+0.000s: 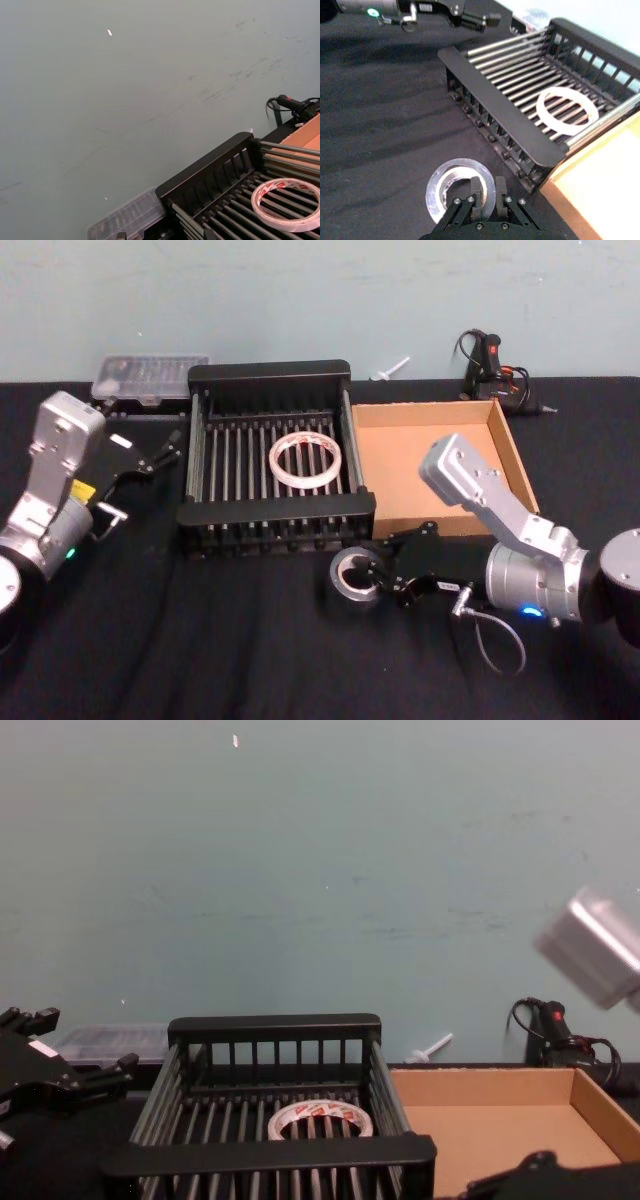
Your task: Pick up the white tape and place it into the black box , Pick up the silver tape and place it into the brown box.
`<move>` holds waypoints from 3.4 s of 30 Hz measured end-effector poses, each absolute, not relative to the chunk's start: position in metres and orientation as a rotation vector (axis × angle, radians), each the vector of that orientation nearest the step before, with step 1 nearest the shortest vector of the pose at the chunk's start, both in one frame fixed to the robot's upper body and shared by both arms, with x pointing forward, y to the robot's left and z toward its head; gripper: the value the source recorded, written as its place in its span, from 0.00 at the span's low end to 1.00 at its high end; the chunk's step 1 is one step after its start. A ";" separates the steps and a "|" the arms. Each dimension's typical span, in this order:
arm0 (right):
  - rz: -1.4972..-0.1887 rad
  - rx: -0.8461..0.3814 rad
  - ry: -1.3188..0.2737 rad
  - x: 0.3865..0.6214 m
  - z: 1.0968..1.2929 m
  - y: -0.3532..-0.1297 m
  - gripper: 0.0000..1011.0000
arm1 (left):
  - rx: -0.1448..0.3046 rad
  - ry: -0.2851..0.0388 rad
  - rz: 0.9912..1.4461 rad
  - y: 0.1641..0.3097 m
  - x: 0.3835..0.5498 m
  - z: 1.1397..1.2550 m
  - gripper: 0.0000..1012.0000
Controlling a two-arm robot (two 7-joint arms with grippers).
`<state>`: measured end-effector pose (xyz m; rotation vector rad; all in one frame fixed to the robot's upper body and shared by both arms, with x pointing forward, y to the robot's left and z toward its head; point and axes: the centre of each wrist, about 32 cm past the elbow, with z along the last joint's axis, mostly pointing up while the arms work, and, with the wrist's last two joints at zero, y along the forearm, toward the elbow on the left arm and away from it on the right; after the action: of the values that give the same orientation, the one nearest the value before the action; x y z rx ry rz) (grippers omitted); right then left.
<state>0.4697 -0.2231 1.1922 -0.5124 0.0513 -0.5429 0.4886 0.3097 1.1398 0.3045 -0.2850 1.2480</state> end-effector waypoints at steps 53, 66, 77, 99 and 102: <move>-1.051 -0.412 0.023 0.569 1.223 -0.256 0.17 | 0.304 -0.285 1.248 0.310 0.489 1.140 0.99; -1.057 -0.491 0.091 0.601 1.196 -0.243 0.17 | 0.304 -0.285 1.248 0.310 0.489 1.140 0.99; -1.043 -0.538 0.108 0.605 1.186 -0.239 0.17 | 0.304 -0.285 1.248 0.310 0.489 1.140 0.99; -1.045 -0.534 0.110 0.605 1.186 -0.239 0.54 | 0.304 -0.285 1.248 0.310 0.489 1.140 0.99; -1.045 -0.534 0.110 0.605 1.186 -0.239 0.64 | 0.304 -0.285 1.248 0.310 0.489 1.140 0.99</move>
<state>0.6054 -0.2391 1.1863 -0.5335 0.1098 -1.0449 0.4886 0.3097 1.1398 0.3045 -0.2849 1.2480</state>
